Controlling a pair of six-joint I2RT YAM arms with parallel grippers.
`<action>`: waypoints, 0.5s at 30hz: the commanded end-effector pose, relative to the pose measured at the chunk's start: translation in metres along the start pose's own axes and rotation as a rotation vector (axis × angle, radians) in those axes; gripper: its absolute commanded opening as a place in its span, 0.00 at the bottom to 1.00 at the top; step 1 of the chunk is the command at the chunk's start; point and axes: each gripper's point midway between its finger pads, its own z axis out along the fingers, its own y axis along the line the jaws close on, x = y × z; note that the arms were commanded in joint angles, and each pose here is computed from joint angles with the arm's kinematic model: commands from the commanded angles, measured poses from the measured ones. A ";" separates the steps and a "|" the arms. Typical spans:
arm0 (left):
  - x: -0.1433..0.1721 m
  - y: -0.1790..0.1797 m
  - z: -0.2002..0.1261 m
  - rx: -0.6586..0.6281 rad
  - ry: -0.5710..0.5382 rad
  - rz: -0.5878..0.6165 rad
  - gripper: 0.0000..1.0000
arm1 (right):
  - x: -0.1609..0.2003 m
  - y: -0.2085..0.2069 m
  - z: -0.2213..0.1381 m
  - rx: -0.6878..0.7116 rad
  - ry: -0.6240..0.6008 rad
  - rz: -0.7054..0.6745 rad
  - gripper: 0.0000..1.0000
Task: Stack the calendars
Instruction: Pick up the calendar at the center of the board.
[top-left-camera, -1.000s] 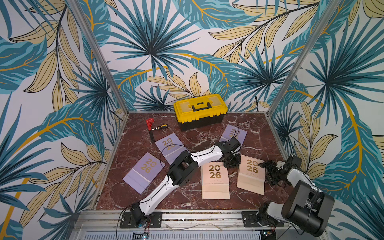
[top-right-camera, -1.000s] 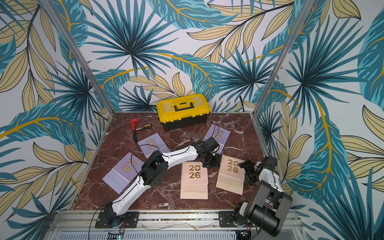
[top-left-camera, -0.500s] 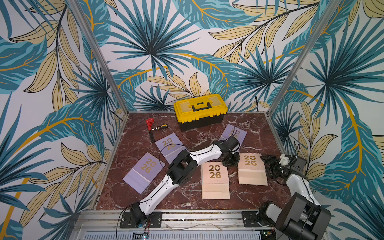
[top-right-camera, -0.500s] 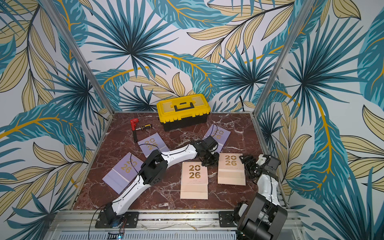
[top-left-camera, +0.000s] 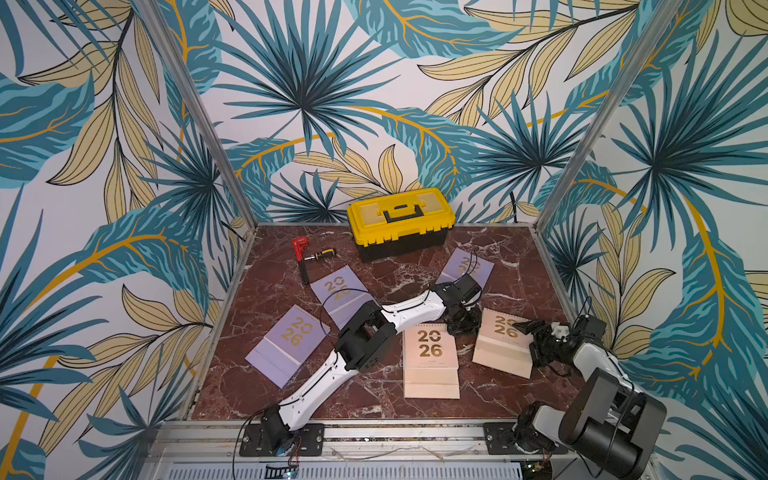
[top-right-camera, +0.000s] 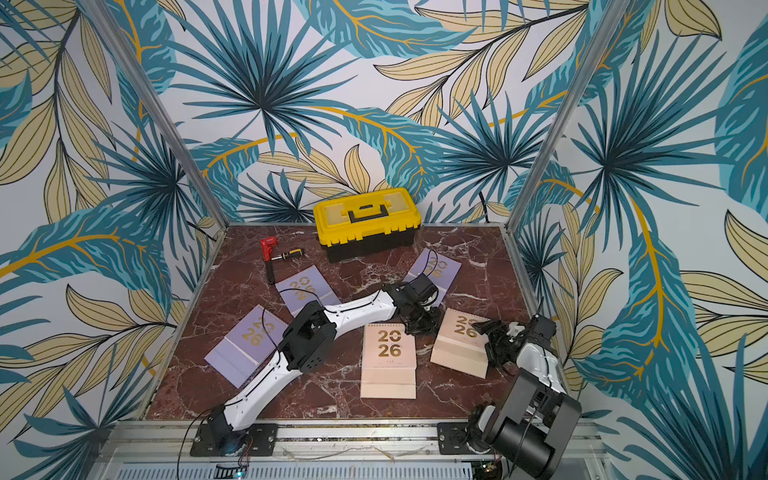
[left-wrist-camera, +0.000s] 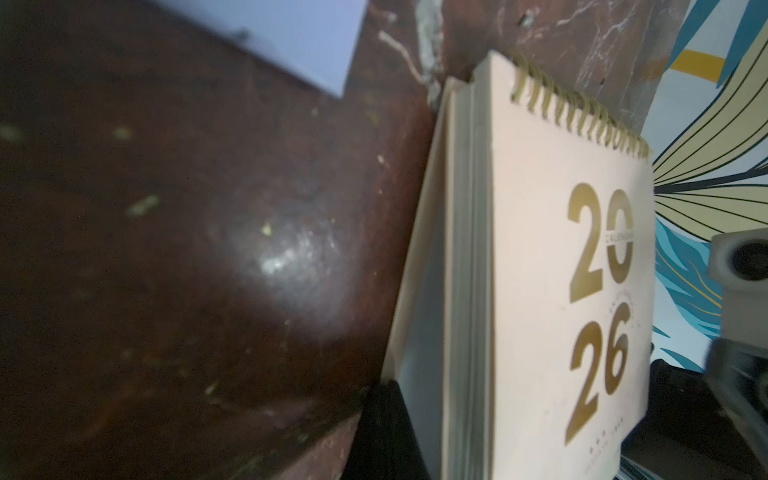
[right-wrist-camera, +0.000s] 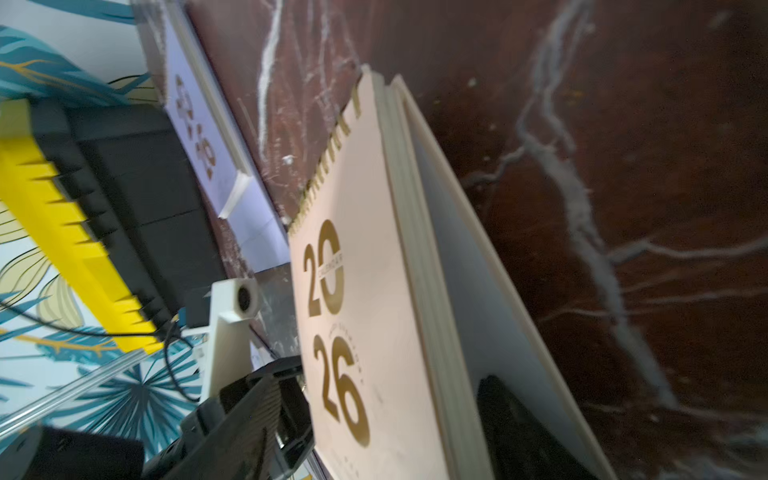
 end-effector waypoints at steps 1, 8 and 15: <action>0.007 0.001 0.011 -0.002 0.020 0.016 0.00 | 0.006 -0.027 -0.001 0.152 0.032 0.002 0.78; 0.005 0.002 0.010 0.000 0.022 0.010 0.00 | 0.014 0.012 0.005 -0.101 0.082 -0.016 0.68; 0.000 -0.002 0.002 0.012 0.010 0.013 0.00 | 0.020 0.043 -0.027 -0.166 0.013 -0.119 0.55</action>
